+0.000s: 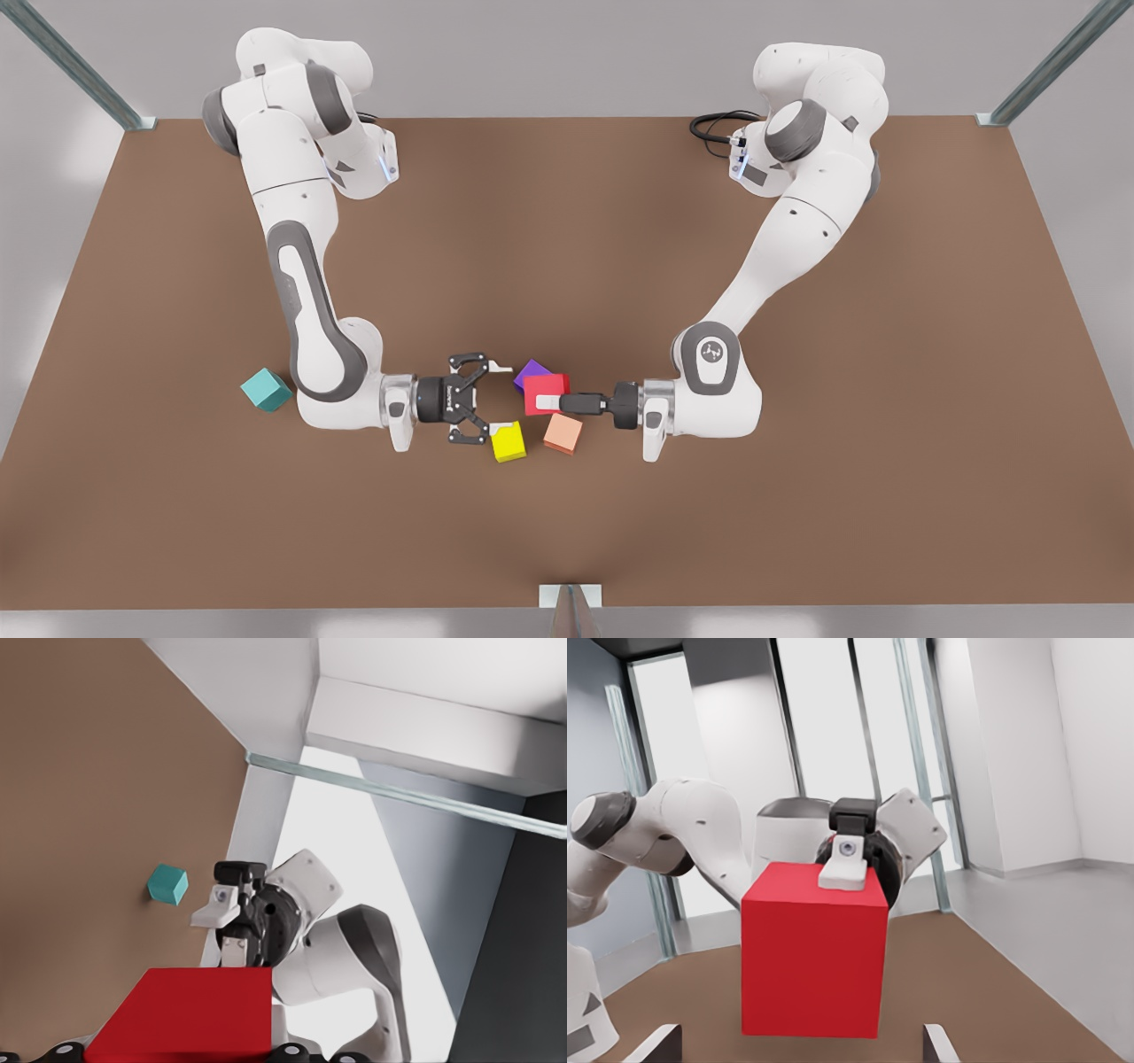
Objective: Pick up red wooden cube and pass to hand red wooden cube and place in blue wooden cube
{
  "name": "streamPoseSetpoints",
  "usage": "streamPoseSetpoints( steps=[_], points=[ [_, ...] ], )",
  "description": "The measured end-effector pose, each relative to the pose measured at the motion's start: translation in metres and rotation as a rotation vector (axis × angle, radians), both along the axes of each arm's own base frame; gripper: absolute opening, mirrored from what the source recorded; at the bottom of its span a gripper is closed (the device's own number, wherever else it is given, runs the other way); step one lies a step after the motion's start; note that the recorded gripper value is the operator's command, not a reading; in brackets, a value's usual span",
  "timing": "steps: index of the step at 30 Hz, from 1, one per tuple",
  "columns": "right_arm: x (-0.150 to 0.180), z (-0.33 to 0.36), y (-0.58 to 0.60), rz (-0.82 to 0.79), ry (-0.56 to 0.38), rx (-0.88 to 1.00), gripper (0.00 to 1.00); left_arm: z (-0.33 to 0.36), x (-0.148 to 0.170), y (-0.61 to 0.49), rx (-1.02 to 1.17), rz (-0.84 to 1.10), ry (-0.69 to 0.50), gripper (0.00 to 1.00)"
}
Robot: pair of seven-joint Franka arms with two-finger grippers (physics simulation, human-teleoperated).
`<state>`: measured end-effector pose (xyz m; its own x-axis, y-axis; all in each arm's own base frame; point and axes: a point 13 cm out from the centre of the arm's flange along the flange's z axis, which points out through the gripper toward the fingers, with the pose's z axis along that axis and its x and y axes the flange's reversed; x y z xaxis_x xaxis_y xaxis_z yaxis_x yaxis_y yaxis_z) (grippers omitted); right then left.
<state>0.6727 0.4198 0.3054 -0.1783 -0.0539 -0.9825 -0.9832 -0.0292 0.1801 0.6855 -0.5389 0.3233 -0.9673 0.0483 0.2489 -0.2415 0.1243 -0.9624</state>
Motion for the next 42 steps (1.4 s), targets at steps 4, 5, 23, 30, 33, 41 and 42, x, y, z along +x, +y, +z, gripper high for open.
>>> streamPoseSetpoints(
  steps=[4, 5, 23, 30, 33, 41, 42],
  points=[
    [-0.002, 0.009, 0.01, 0.006, -0.004, 0.015, 1.0, 0.001, 0.0, 0.0, -0.003, -0.003, -0.022, 0.69],
    [-0.002, 0.01, 0.012, 0.007, -0.003, 0.016, 1.0, 0.001, 0.0, 0.0, -0.003, -0.004, -0.027, 0.69],
    [-0.011, 0.011, 0.038, 0.011, 0.029, 0.026, 1.0, -0.001, -0.004, -0.005, -0.007, -0.015, -0.077, 0.69],
    [-0.012, 0.012, 0.051, 0.008, 0.034, 0.026, 1.0, -0.004, -0.005, -0.007, -0.006, -0.017, -0.085, 0.69],
    [-0.01, 0.011, 0.051, 0.003, 0.038, 0.027, 0.78, -0.004, -0.005, -0.007, -0.006, -0.017, -0.089, 0.69],
    [-0.01, 0.009, 0.054, 0.003, 0.046, 0.026, 0.73, -0.004, -0.007, -0.009, -0.007, -0.02, -0.096, 0.69],
    [-0.01, 0.009, 0.054, 0.002, 0.046, 0.026, 0.73, -0.004, -0.007, -0.009, -0.007, -0.02, -0.096, 0.69]
  ],
)
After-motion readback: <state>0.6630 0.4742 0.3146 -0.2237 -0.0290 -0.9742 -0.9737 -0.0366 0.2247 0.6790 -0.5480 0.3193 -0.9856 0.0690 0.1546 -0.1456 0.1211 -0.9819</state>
